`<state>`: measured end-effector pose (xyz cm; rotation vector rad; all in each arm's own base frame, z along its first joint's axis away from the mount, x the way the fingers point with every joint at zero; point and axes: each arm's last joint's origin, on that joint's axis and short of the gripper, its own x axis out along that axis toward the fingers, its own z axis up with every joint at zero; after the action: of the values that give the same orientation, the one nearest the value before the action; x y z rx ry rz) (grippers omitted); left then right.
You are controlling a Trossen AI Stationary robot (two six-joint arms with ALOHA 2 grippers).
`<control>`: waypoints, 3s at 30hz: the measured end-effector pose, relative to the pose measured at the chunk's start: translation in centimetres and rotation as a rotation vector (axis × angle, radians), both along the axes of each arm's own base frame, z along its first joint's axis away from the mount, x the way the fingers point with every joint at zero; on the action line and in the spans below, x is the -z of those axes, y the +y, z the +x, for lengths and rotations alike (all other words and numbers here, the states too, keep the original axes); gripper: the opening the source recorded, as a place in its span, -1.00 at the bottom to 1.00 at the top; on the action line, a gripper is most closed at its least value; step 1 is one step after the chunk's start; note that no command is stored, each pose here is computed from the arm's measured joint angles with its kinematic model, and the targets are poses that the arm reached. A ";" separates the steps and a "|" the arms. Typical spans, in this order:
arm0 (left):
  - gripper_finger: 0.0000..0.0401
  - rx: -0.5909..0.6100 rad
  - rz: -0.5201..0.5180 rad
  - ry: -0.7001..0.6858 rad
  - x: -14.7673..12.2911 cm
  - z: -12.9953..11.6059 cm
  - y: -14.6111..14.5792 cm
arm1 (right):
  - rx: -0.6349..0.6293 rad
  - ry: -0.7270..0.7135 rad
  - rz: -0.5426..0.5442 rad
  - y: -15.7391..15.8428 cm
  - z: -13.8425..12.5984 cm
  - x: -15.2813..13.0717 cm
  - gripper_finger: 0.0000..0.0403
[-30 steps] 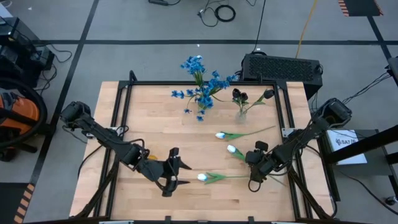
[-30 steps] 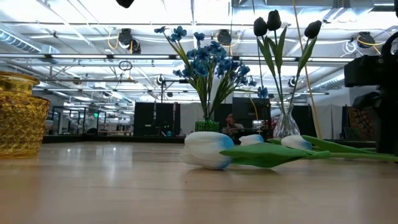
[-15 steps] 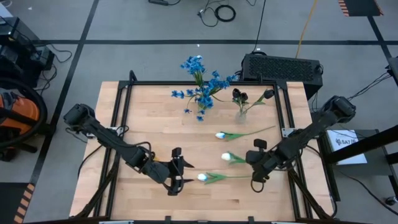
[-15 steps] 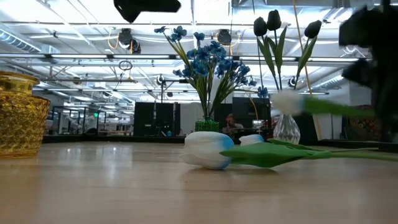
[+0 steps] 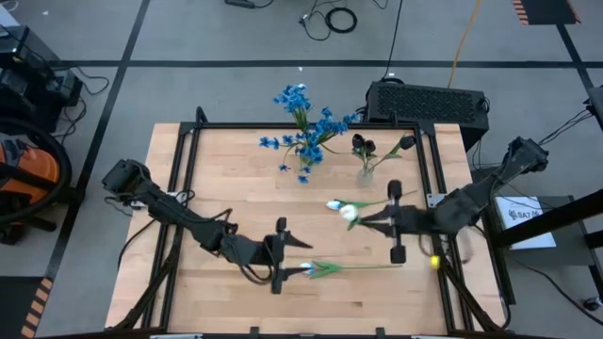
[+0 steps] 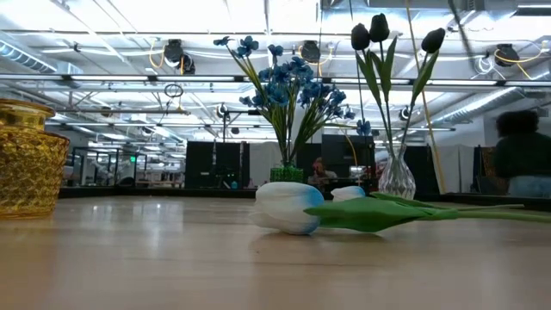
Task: Sort flowers into vase by color
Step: Put the middle white tulip into the yellow vase
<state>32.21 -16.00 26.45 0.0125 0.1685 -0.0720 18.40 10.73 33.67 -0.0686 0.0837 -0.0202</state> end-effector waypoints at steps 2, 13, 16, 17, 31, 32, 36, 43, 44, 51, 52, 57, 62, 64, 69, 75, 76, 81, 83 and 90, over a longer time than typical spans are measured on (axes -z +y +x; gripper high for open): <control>0.27 -0.031 -0.037 -0.073 -0.8 0.4 0.6 | -0.002 -0.112 -0.013 -0.1 -0.1 -1.3 -0.98; 0.27 0.012 -0.045 -0.194 -6.6 3.1 4.4 | 0.049 -0.171 -0.020 0.3 2.7 -0.7 -0.98; 0.26 0.017 -0.048 -0.204 -7.7 3.5 5.2 | 0.068 -0.170 -0.023 0.4 3.7 -0.2 -0.98; 0.26 0.032 -0.051 -0.212 -8.0 3.6 5.4 | 0.075 -0.176 -0.020 0.4 4.0 -0.1 -0.98; 0.26 -0.030 -0.024 -0.160 -7.6 4.1 6.3 | -0.055 -0.293 0.032 0.4 4.9 -0.7 -0.98; 0.26 -0.031 -0.025 -0.173 -7.5 4.3 6.3 | -0.067 -0.295 0.037 0.5 4.9 -0.7 -0.98; 0.26 -0.017 0.010 -0.201 -6.9 5.0 6.4 | -0.059 -0.285 0.030 0.3 5.3 -0.4 -0.98; 0.25 0.009 0.031 -0.242 -6.4 5.8 6.5 | -0.042 -0.268 0.022 0.2 5.8 0.0 -0.98; 0.23 0.007 0.033 -0.239 -6.3 5.9 6.6 | -0.039 -0.270 0.023 0.1 5.8 0.0 -0.98; -0.11 0.001 0.035 -0.233 -6.3 5.9 6.8 | -0.036 -0.259 0.016 0.0 5.9 0.1 -0.98; -0.16 0.000 0.034 -0.239 -6.4 5.9 6.9 | -0.034 -0.256 0.014 -0.1 5.9 0.1 -0.98; -0.41 0.002 0.058 -0.235 -6.4 5.9 6.9 | -0.028 -0.248 0.008 -0.2 5.9 0.2 -0.98; -0.69 0.008 0.066 -0.207 -6.8 5.3 7.0 | -0.028 -0.235 -0.002 -0.1 6.0 0.3 -0.97; -0.82 0.010 0.072 -0.185 -7.1 4.8 7.1 | -0.019 -0.230 0.006 -0.2 6.0 0.4 -0.95; -0.95 0.016 0.074 -0.137 -8.1 3.6 7.2 | -0.003 -0.224 0.030 -0.3 5.9 0.4 -0.76; -0.95 0.035 0.085 -0.095 -8.7 2.3 6.9 | -0.007 -0.171 0.046 -0.4 5.5 0.6 -0.43; -0.96 0.034 0.091 -0.076 -9.0 1.8 6.9 | -0.009 -0.149 0.042 -0.4 5.4 0.7 -0.38; -0.99 0.021 0.074 0.036 -10.1 -2.0 7.2 | -0.013 -0.017 0.042 -1.1 4.0 1.1 -0.19; -0.99 0.012 0.061 0.054 -10.3 -3.6 7.2 | -0.008 0.047 0.048 -1.4 3.4 1.5 -0.15; -0.99 0.001 0.014 0.025 -10.0 -9.4 6.7 | -0.053 0.343 0.147 -1.4 2.7 4.4 -0.17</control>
<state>22.83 -9.34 36.45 0.0252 0.1935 -0.0716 21.15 9.36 29.32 0.0737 0.4259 0.0513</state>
